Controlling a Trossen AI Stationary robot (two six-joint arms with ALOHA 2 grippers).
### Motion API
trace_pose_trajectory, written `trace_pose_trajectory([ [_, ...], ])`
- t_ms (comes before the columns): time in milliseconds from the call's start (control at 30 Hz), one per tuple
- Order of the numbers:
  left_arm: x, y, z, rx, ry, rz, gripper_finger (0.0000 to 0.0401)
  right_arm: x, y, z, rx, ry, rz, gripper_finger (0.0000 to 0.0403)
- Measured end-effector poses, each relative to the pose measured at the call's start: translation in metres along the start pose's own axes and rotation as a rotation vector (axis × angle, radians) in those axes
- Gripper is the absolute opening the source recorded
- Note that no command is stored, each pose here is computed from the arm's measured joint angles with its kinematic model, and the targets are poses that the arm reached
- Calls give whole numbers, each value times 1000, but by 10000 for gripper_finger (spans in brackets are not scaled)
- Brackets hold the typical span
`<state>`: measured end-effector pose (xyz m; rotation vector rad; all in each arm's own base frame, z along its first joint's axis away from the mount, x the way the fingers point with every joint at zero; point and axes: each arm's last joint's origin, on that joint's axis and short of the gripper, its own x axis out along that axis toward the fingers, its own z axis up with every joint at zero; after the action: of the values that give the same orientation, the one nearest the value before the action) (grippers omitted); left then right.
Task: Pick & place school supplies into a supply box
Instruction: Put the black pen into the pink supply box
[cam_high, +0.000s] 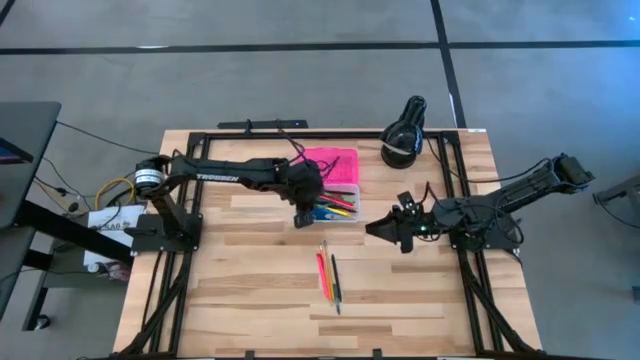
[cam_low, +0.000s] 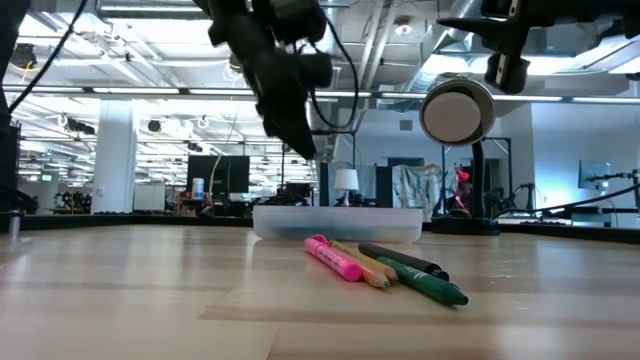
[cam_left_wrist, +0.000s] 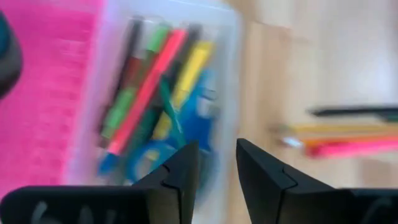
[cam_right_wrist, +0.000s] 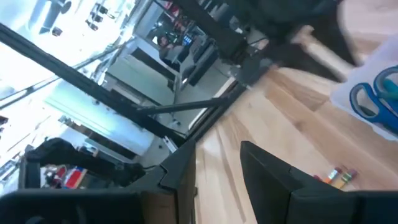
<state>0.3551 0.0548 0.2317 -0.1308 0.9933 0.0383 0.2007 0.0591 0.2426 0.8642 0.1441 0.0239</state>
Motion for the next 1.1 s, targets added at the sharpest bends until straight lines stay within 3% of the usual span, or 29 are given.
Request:
trace_pose_trajectory([
  [267,-40,-64,0,94,-90,-58,86,0,-3,-3,10,34,-29,118],
  [633,-83,-142,-20,127,-228,97,80,5,-9,-13,99,79,-90,118],
  [933,-103,-167,-44,97,-245,228,80,50,-1,-42,94,203,-172,118],
  [1100,-118,-173,-62,55,-240,314,80,77,3,-55,105,289,-331,118],
])
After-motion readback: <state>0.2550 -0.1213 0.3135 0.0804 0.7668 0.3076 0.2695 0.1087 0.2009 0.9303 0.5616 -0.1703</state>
